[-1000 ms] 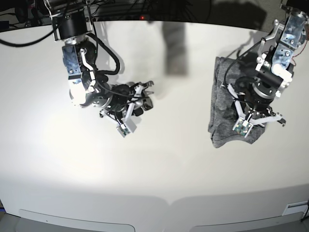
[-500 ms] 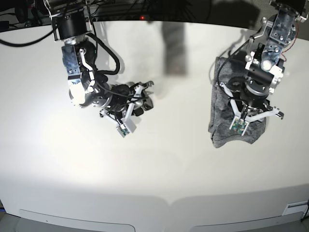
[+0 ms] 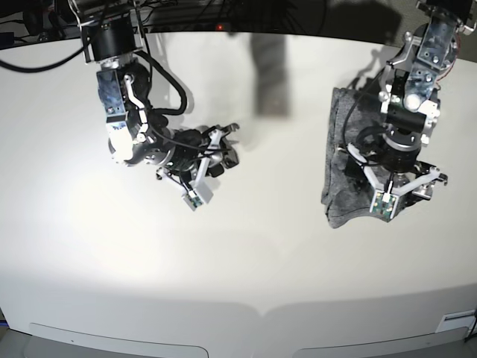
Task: Fold the T-shirt properly
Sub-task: 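Press the left gripper on the bundle, squaring it, then release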
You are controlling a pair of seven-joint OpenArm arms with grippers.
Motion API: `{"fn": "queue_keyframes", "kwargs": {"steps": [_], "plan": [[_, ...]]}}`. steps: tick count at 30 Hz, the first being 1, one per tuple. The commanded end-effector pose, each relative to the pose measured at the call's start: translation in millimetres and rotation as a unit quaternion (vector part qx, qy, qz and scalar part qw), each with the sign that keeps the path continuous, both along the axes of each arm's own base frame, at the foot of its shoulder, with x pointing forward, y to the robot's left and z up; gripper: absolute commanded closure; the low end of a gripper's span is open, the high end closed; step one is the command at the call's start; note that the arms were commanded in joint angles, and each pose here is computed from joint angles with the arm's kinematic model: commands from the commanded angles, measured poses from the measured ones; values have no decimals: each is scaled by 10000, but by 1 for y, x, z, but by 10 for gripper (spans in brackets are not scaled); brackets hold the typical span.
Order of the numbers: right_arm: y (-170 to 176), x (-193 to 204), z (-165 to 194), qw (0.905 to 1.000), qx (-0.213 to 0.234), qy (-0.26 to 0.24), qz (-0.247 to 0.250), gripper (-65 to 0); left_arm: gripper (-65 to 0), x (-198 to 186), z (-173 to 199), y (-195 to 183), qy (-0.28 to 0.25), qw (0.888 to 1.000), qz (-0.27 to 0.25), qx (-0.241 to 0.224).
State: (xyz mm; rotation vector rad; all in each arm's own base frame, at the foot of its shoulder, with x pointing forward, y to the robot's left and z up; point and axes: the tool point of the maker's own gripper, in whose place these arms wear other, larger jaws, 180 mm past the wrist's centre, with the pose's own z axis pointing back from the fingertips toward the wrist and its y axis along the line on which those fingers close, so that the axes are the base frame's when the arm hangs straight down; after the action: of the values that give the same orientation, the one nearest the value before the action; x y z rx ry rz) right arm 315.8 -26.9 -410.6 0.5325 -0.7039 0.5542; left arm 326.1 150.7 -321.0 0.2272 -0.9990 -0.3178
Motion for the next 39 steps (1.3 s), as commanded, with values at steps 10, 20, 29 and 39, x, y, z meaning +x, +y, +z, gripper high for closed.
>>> {"fn": "queue_keyframes", "kwargs": {"steps": [10, 20, 29, 39], "plan": [[3, 11, 15, 9997, 128, -210, 8, -222, -448, 7, -4, -18, -54, 9976, -600, -340], [2, 10, 14, 9998, 94, -175, 19, -222, -448, 10, -100, 13, 723, 9957, 26, -577], [2, 10, 14, 9998, 96, -177, 18, -222, -448, -20, -165, -39, 1575, 9791, 328, -1242], [1, 10, 14, 9998, 91, -184, 17, -222, -448, -34, -173, -80, 2032, 9728, 99, -1104]]}}
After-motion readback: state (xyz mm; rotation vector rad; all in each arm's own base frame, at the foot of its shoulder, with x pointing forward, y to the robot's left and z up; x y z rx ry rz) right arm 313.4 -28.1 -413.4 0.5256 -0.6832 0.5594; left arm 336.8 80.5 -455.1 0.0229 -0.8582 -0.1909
